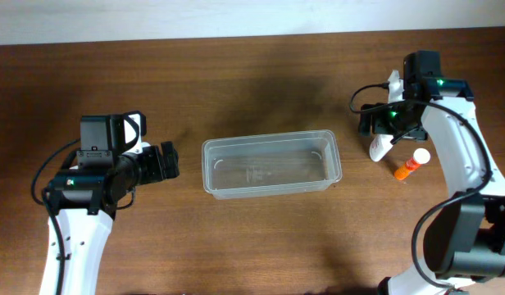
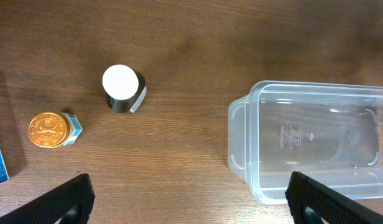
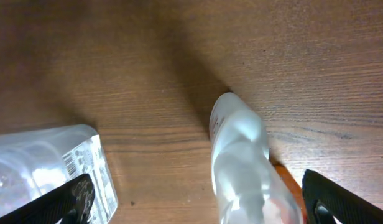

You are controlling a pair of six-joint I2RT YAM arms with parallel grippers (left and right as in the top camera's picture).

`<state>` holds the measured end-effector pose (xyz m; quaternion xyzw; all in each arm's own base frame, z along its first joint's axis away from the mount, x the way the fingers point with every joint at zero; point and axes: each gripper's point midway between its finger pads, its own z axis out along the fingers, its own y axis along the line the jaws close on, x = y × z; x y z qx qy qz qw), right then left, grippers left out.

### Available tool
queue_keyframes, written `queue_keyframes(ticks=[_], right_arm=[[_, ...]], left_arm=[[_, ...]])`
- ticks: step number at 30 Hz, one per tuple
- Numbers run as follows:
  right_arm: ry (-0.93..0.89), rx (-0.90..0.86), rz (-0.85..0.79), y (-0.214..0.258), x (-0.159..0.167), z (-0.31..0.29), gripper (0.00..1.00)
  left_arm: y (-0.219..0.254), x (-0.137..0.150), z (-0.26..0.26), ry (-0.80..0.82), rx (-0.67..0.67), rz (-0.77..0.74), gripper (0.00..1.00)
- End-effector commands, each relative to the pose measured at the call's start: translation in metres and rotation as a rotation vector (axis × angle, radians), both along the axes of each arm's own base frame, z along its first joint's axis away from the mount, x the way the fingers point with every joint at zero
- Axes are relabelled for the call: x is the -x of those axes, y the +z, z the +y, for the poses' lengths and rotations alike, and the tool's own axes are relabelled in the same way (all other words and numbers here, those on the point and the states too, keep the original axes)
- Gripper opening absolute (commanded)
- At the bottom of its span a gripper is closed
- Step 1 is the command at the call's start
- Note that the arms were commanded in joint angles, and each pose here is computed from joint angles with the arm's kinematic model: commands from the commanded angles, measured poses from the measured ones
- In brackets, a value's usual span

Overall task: Pack container
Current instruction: 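Reach the right gripper to the white squeeze bottle and grasp it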

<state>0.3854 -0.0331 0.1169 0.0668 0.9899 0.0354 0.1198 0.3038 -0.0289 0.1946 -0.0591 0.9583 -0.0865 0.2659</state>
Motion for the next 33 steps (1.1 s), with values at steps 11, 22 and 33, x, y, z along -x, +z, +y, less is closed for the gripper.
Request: queue_keyframes(ticks=[11,22,33], right_arm=[[-0.060,0.019,-0.034,0.0050,-0.0094,-0.0192,0.57],[-0.060,0.020,-0.044,0.0057,-0.0117,-0.0195,0.42],[-0.060,0.020,-0.043,0.0055,-0.0116,-0.0196,0.34]], left_arm=[[0.0075,-0.0038,0.0016,0.012,-0.008,-0.018,0.99],[0.0075,-0.0038,0.0016,0.012,-0.008,-0.018,1.00],[0.0075,-0.0038,0.0016,0.013,-0.008,-0.018,0.99]])
